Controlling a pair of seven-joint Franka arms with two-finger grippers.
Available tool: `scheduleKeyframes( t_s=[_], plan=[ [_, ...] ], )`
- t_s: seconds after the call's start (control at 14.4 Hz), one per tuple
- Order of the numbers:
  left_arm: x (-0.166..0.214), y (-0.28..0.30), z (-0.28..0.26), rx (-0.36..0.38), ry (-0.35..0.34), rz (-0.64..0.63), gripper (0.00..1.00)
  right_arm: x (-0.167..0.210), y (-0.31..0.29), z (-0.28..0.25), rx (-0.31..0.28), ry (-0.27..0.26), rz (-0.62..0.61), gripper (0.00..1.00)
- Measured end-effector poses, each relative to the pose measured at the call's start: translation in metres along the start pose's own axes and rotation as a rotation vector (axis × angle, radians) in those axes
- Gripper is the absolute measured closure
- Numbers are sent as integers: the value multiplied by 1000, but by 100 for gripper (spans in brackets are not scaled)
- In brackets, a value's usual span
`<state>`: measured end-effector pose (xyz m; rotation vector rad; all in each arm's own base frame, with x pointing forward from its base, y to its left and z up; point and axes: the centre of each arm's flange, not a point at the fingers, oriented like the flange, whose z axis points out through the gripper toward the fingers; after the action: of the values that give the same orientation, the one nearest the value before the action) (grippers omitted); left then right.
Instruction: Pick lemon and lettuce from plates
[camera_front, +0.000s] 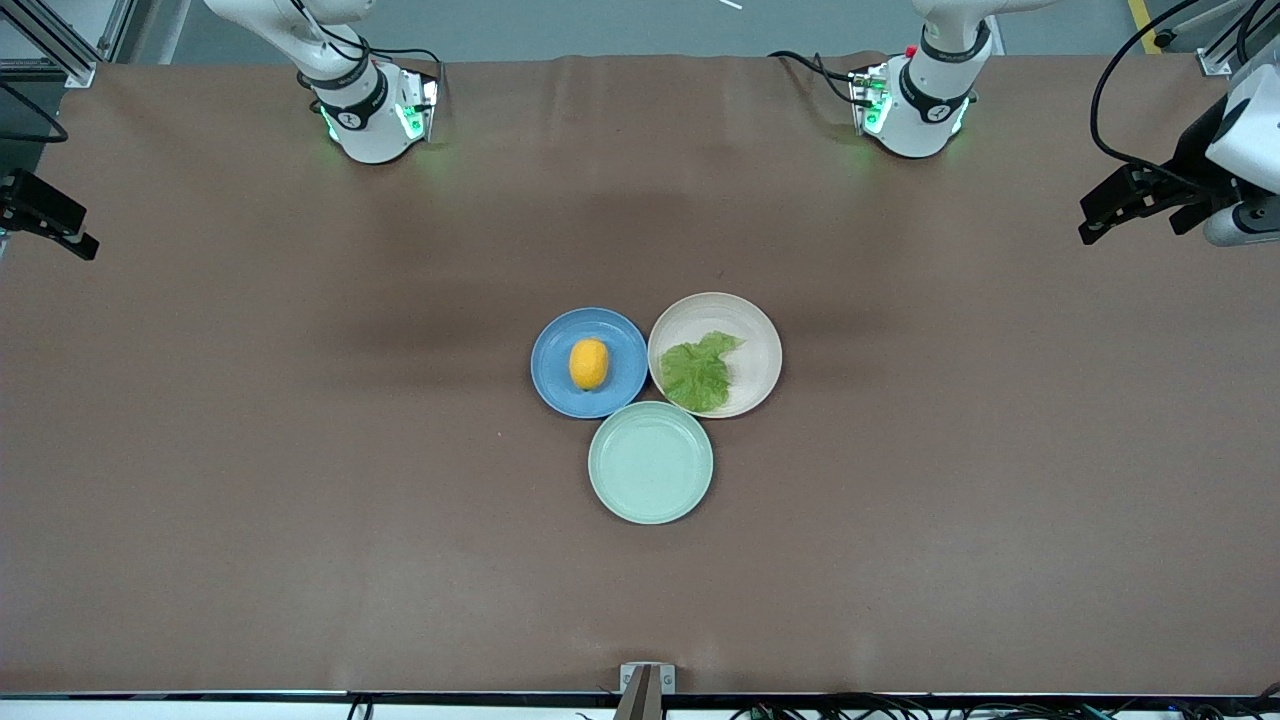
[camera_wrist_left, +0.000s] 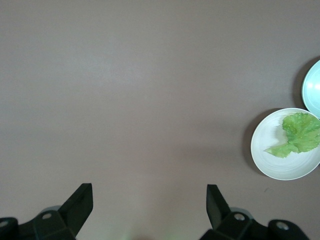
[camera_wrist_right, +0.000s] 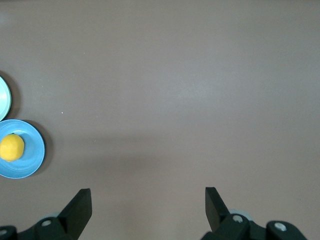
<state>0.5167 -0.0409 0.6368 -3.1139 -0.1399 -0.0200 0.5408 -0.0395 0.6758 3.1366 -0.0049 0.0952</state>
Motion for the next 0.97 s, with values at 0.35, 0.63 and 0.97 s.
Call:
scheduleKeyframes(
  t_s=[0.35,0.63,0.97],
  plan=[
    [2,0,-3,-2,6,-1,0,0,0,0,0,0,0,0],
    [19,13,12,-11,-20,25,0,1,-33,0,6,0,-57,0],
    [38,115,85,-31,-90,-2,0,5,-177,43,8,-76,-291,0]
  ],
)
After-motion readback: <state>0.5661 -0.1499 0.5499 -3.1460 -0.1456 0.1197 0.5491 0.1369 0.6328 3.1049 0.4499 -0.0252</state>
